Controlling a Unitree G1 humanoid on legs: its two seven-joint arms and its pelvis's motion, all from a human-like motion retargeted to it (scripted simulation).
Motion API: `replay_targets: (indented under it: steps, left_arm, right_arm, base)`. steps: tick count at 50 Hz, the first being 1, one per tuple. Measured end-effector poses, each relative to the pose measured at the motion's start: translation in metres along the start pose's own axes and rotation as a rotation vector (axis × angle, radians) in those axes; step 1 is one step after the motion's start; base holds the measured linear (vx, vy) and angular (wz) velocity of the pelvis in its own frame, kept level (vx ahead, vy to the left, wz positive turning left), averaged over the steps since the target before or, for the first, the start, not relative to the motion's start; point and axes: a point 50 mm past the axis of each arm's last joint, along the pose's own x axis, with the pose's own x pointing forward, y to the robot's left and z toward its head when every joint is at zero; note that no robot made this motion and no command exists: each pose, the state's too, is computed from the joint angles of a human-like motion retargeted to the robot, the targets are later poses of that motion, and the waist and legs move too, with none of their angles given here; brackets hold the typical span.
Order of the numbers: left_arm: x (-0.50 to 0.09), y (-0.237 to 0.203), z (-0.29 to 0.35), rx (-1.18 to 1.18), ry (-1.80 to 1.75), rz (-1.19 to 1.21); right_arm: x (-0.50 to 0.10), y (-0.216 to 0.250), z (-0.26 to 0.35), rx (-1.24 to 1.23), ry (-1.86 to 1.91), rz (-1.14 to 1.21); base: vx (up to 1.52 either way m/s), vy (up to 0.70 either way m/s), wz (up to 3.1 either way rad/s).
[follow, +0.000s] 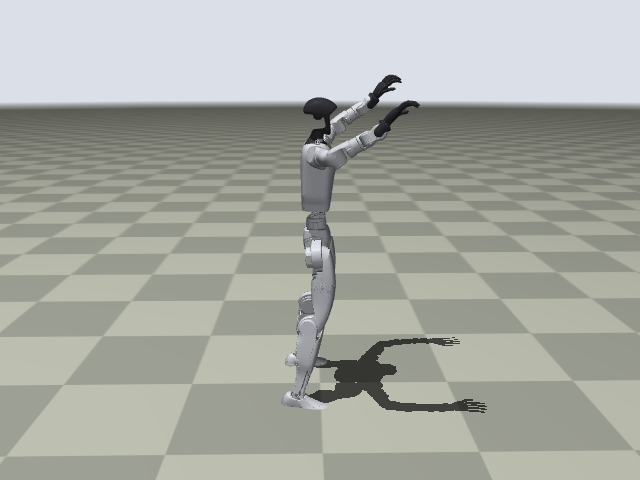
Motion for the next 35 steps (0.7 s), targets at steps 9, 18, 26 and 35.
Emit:
replay_targets:
  steps: [9, 18, 26, 35]
  left_arm:
    - [-0.016, -0.075, 0.131, -0.496, -0.291, -0.280]
    - [0.007, 0.088, 0.245, -1.258, -0.736, 0.184]
    - [0.009, 0.184, 0.244, -1.762, -0.931, 0.353]
    - [0.020, 0.053, 0.229, -1.759, -0.529, -0.003]
  right_arm:
    - [-0.016, 0.089, 0.165, 0.427, -0.375, 0.308]
    - [-0.002, -0.027, 0.290, 0.919, -0.757, -0.007]
    - [0.006, -0.126, 0.297, 1.361, -0.873, -0.237]
    - [-0.002, -0.018, 0.305, 1.326, -0.674, 0.174]
  base:
    - [0.00, 0.00, 0.00]
    - [0.00, 0.00, 0.00]
    - [0.00, 0.00, 0.00]
    - [0.00, 0.00, 0.00]
